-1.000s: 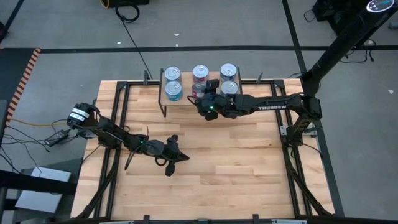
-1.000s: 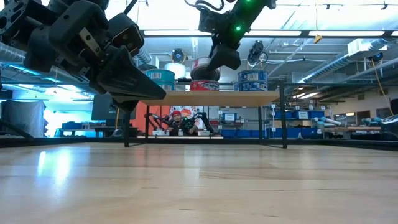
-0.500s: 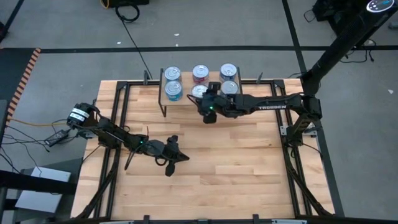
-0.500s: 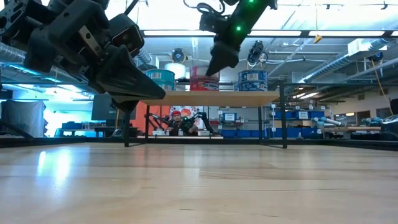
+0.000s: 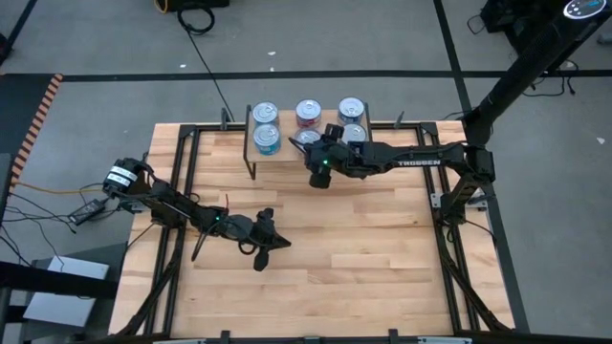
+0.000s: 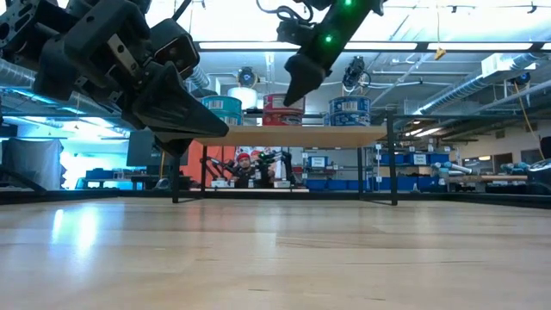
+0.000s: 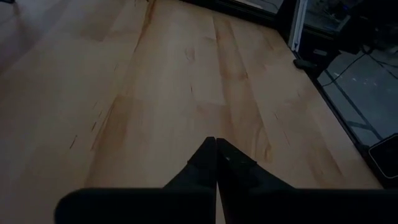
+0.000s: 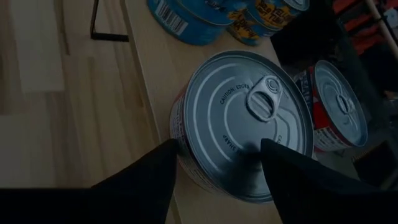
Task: Stack canned seafood by type on shelf
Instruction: Stack the red tuna can on top of the other red tuna can on the shelf
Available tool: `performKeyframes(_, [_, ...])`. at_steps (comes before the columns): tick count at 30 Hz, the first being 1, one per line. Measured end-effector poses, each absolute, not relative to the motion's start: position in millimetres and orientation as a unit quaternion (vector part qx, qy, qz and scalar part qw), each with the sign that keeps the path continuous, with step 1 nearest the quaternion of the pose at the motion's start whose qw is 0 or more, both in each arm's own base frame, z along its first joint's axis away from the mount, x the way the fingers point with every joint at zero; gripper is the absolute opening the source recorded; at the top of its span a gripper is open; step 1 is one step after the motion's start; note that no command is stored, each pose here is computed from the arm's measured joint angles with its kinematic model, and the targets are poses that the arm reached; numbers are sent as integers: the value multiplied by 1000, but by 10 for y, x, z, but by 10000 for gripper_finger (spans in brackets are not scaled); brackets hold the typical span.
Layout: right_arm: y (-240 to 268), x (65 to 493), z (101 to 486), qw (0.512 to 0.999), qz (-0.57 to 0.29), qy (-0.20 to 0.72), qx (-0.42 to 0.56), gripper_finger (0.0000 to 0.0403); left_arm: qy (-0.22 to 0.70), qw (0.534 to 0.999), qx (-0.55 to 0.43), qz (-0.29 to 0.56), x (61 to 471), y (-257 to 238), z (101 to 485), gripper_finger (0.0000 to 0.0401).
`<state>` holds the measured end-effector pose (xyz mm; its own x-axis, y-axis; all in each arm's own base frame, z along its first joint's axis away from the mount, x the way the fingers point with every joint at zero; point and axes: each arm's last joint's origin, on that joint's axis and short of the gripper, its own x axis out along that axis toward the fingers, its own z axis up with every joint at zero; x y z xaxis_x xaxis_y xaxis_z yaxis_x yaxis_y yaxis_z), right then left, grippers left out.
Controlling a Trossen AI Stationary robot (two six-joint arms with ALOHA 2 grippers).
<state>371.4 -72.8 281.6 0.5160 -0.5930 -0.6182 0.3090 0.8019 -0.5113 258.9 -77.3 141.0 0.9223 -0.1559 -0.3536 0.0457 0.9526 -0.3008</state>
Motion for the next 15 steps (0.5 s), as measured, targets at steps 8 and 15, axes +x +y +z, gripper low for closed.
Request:
performKeyframes(8, [-871, 3726, 2859, 861, -287, 389, -160, 217, 190, 969, -148, -52, 2589, -774, 1410, 7])
performKeyframes(15, [-949, 3716, 2867, 862, -293, 385, -153, 193, 191, 968, -157, -50, 2588, -774, 1410, 7])
